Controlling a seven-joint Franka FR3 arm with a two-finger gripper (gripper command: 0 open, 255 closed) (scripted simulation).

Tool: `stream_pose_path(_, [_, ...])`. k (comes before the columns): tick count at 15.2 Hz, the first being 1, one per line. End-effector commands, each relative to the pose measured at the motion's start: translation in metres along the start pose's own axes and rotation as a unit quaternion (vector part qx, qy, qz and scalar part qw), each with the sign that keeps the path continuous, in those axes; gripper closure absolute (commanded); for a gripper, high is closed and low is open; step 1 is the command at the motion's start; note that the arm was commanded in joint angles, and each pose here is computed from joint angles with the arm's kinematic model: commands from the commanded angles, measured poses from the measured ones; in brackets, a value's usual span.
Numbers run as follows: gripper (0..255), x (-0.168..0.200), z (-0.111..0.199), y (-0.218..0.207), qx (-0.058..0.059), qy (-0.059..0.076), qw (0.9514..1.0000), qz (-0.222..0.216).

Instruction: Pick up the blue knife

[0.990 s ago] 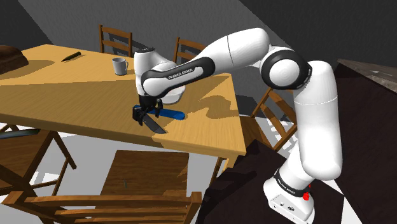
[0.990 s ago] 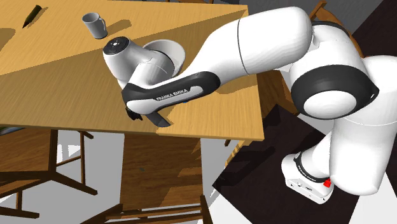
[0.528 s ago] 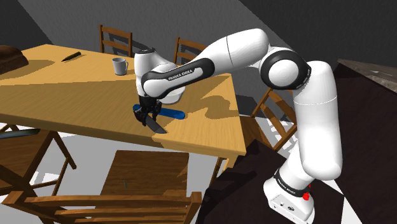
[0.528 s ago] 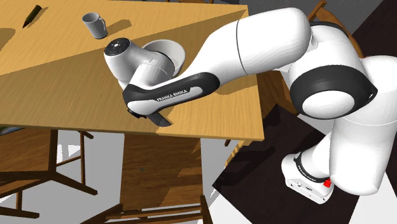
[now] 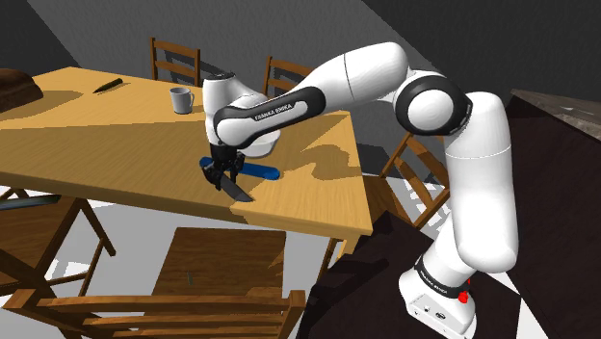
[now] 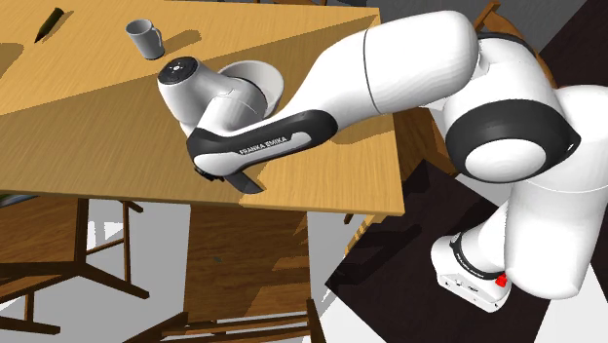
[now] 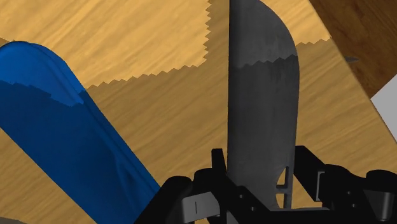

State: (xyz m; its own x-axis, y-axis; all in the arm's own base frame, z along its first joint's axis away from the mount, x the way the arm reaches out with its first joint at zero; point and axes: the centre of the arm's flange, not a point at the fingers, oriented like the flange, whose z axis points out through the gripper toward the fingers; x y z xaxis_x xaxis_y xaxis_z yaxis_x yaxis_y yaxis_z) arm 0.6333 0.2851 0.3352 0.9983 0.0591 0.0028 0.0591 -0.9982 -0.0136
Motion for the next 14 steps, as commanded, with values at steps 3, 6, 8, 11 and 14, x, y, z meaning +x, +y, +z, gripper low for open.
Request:
stream_pose_path(3, [255,0.000,-0.019,-0.001,0.000,0.000,1.0000,-0.001])
stream_pose_path(6, [255,0.000,-0.035,-0.001,0.000,0.000,1.0000,-0.001])
stream_pose_path(8, [255,0.000,-0.046,-0.001,0.000,0.000,1.0000,-0.001])
stream_pose_path(11, [255,0.000,-0.062,-0.002,0.000,0.000,1.0000,-0.001])
stream_pose_path(14, [255,0.000,-0.073,-0.002,0.000,0.000,1.0000,-0.001])
